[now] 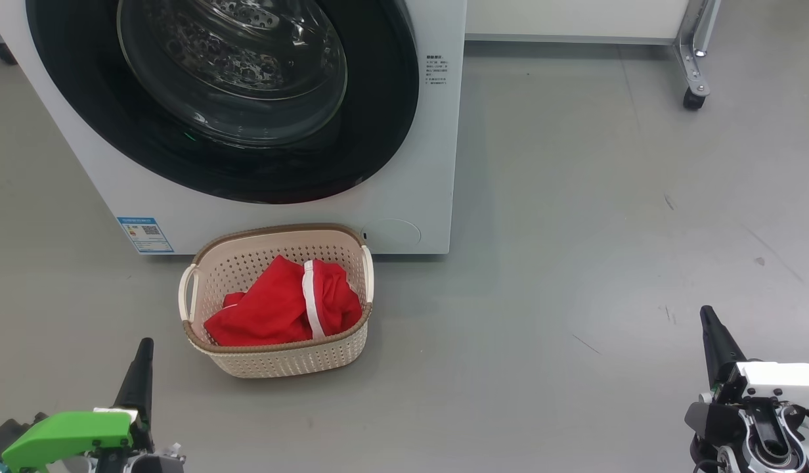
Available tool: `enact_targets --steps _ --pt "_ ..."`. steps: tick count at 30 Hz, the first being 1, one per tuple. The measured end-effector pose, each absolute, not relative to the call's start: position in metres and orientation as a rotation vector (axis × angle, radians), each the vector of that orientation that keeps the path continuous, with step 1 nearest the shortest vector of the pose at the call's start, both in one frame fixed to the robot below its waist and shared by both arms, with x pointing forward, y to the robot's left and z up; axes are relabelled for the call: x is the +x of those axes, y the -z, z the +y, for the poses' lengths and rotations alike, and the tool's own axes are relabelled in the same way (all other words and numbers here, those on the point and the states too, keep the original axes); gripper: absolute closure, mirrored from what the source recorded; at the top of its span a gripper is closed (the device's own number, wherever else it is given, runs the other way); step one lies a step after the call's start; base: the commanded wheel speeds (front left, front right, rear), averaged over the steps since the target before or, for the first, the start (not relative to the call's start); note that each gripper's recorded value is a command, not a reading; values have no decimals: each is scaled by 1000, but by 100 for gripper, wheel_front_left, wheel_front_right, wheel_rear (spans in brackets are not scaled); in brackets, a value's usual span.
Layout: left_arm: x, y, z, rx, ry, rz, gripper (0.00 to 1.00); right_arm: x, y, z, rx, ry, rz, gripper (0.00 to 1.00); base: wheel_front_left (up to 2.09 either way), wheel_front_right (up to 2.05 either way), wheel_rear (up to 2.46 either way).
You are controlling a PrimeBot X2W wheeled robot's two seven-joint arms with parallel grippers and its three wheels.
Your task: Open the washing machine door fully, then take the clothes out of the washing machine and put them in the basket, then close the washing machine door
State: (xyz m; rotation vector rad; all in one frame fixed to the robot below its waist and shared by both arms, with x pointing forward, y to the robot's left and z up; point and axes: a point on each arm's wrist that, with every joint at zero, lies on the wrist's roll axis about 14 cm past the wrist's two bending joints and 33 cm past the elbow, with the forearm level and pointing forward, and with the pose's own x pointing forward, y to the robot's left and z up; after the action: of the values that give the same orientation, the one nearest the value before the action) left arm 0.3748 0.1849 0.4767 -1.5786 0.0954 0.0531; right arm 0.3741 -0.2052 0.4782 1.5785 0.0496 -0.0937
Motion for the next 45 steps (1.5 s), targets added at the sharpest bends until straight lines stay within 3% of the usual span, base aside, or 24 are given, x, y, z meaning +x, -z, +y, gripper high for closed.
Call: enact_targets --steps 45 --pt "375 -477 185 -1579 -52 93 100 374 -478 -205 1579 93 50 100 0 0 0"
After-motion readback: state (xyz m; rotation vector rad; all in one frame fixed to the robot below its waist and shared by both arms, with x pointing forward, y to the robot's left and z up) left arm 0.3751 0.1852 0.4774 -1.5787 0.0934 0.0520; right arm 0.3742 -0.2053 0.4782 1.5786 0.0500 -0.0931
